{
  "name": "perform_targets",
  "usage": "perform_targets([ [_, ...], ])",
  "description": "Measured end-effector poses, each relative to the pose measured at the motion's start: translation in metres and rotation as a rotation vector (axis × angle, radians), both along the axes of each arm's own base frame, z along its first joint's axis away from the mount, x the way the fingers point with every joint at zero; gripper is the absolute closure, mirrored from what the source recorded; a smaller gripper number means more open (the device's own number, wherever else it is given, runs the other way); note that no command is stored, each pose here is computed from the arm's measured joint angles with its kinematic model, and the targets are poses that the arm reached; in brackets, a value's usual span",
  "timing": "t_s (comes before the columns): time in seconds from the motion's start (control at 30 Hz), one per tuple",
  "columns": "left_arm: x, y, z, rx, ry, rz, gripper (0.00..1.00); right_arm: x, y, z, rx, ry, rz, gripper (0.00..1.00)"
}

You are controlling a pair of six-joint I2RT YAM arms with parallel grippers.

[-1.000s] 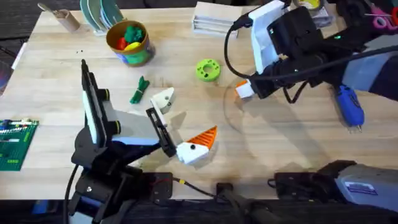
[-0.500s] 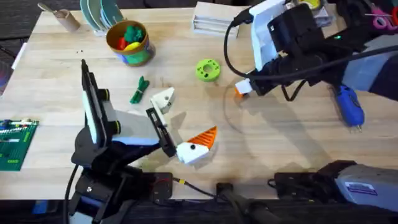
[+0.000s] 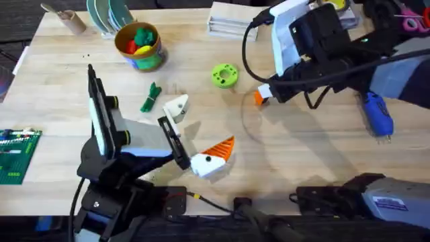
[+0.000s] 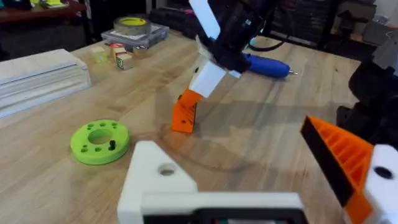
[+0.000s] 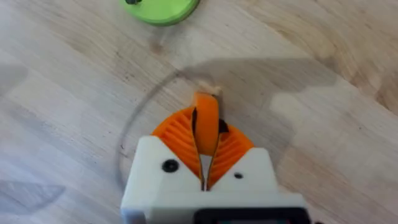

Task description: Pick up the gripper from the table and insert it into the empty holder that is missing its gripper. Then pick up a screw, insert it into the mounting hole, and use the screwdriver to tighten it. Finally, clean up the table by picking up the vegetable and placing it into the bucket.

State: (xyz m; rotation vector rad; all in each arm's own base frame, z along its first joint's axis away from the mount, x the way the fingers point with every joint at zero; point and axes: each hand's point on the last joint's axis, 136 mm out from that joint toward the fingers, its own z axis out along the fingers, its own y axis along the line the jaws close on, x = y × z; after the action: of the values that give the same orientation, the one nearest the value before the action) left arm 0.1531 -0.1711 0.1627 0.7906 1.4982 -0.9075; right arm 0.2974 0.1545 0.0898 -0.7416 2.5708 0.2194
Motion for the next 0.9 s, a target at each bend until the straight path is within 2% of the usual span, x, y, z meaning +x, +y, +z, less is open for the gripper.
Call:
perform_targets([
  [0.1,0.0,0.0,0.0,0.0,0.0,0.0,0.007,0.0,0.0,0.0,0.0,0.0,0.0,0.986],
  [0.33,0.0,0.0,0.0,0.0,0.0,0.0,0.007,-0.001,-0.001,0.011,0.013,-0.026,0.0,0.983],
  [0.37,0.0,0.0,0.0,0.0,0.0,0.0,0.007,-0.007,-0.003,0.03,0.029,-0.062,0.0,0.984],
  [0.53,0.0,0.0,0.0,0.0,0.0,0.0,0.009,-0.015,-0.007,0.072,0.089,-0.161,-0.018,0.985],
  [0.67,0.0,0.0,0.0,0.0,0.0,0.0,0.008,-0.025,-0.004,0.109,0.198,-0.239,-0.039,0.986],
  [0.9,0.0,0.0,0.0,0.0,0.0,0.0,0.007,-0.054,0.014,0.157,0.459,-0.27,-0.021,0.987],
])
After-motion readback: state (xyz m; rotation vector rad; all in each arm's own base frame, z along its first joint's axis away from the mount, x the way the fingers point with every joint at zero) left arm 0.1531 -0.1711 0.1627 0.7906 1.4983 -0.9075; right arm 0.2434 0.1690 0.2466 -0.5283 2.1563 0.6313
